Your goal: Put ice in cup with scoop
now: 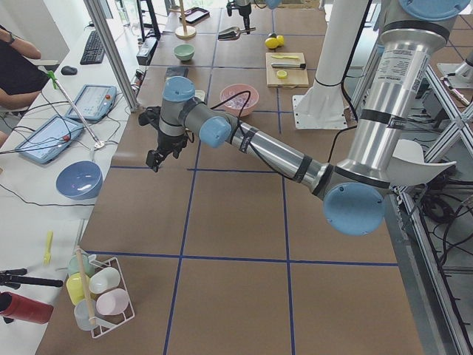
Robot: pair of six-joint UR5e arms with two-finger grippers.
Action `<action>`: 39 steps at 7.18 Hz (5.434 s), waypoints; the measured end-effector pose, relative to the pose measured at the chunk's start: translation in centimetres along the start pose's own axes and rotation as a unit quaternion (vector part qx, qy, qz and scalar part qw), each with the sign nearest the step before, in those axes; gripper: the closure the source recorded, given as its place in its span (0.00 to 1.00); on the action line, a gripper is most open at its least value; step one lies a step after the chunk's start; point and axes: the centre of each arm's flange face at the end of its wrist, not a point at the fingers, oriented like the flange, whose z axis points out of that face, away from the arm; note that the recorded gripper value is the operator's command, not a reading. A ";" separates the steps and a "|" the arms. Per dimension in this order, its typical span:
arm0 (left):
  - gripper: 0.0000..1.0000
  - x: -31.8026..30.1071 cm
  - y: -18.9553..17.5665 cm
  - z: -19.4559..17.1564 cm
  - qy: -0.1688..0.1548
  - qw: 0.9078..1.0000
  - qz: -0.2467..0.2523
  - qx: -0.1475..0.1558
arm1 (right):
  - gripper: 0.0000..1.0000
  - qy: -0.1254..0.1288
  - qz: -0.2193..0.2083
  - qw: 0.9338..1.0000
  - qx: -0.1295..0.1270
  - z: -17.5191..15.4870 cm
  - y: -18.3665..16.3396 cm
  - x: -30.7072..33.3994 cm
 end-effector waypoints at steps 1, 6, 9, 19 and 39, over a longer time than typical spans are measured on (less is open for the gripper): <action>0.00 0.0 0.0 0.1 0.000 1.000 0.000 -0.001 | 1.00 -0.013 0.026 1.000 0.009 1.7 0.3 0.5; 0.00 -0.2 0.1 0.4 0.000 1.000 -0.003 -0.004 | 1.00 -0.035 0.034 0.999 0.003 10.2 2.2 -0.3; 0.00 -0.2 0.1 0.6 0.000 1.000 -0.003 -0.004 | 0.49 -0.027 0.030 0.999 -0.008 11.6 2.5 -0.4; 0.00 -2.2 4.9 3.0 0.011 0.998 -0.040 -0.054 | 0.00 -0.034 -0.053 0.992 0.112 2.4 -1.6 6.7; 0.00 -12.1 24.8 3.5 0.066 0.965 -0.174 -0.184 | 0.00 -0.128 0.011 0.986 0.108 -5.0 -5.6 33.1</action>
